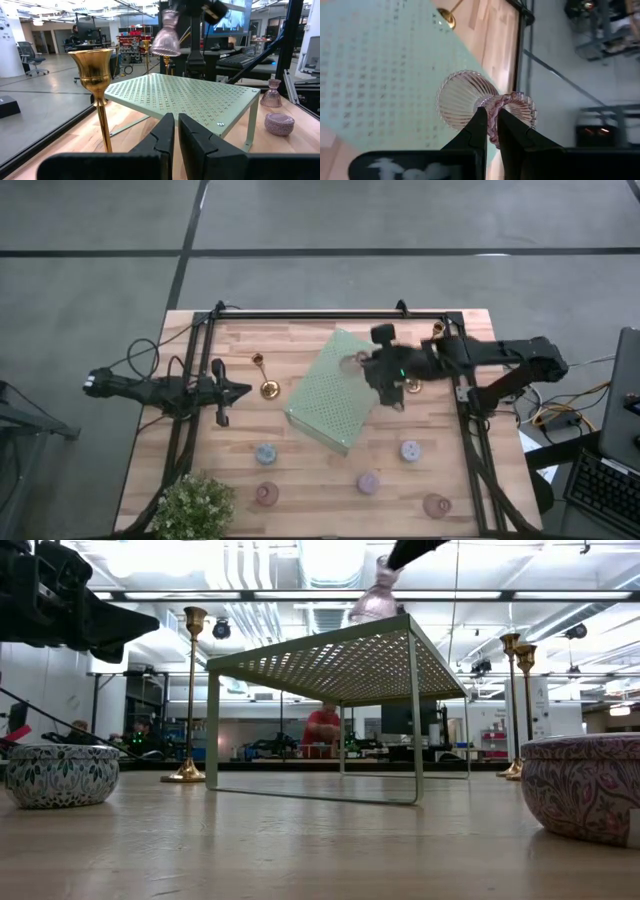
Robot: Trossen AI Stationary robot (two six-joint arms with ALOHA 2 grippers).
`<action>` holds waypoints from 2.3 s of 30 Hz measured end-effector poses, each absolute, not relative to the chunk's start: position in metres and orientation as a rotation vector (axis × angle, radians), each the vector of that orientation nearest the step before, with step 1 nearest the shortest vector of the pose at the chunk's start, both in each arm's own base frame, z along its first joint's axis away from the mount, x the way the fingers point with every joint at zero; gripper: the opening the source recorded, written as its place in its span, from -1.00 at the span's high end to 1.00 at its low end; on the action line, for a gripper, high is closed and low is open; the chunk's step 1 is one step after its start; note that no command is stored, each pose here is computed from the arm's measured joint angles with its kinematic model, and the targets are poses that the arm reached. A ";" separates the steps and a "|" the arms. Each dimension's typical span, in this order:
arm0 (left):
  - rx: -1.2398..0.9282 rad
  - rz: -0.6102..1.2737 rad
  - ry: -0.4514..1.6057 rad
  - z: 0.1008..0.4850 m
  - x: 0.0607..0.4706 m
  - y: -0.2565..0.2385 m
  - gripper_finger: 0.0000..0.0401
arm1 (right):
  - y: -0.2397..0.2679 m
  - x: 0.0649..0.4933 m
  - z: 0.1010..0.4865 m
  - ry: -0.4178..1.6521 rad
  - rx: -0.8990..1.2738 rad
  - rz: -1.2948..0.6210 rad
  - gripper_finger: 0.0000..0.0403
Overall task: Pick & Place candle stick holders
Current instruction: Put the top purple glass candle holder on the shelf, then put the white scented candle on the shelf
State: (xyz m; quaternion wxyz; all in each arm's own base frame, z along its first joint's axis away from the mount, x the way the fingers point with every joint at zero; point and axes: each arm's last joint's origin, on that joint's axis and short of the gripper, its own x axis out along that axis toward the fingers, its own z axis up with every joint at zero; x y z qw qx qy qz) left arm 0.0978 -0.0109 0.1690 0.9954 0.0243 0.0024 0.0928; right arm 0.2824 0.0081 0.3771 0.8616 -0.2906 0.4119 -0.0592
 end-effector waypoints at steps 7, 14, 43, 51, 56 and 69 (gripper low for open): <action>0.049 0.186 0.005 0.169 0.098 -0.011 0.86 | -0.041 0.295 0.377 0.833 -0.527 -0.155 0.89; 0.048 0.186 0.004 0.169 0.098 -0.011 0.86 | -0.068 0.316 0.356 0.995 -0.521 -0.154 0.89; 0.049 0.186 0.005 0.169 0.098 -0.011 0.86 | -0.123 0.364 0.341 1.202 -0.396 -0.093 0.89; 0.049 0.186 0.005 0.169 0.098 -0.011 0.86 | -0.122 0.363 0.338 1.210 -0.394 -0.090 0.89; 0.048 0.186 0.004 0.169 0.098 -0.011 0.86 | -0.121 0.363 0.340 1.202 -0.356 -0.096 0.84; 0.048 0.186 0.004 0.169 0.098 -0.011 0.86 | -0.121 0.363 0.344 1.181 -0.335 -0.093 0.50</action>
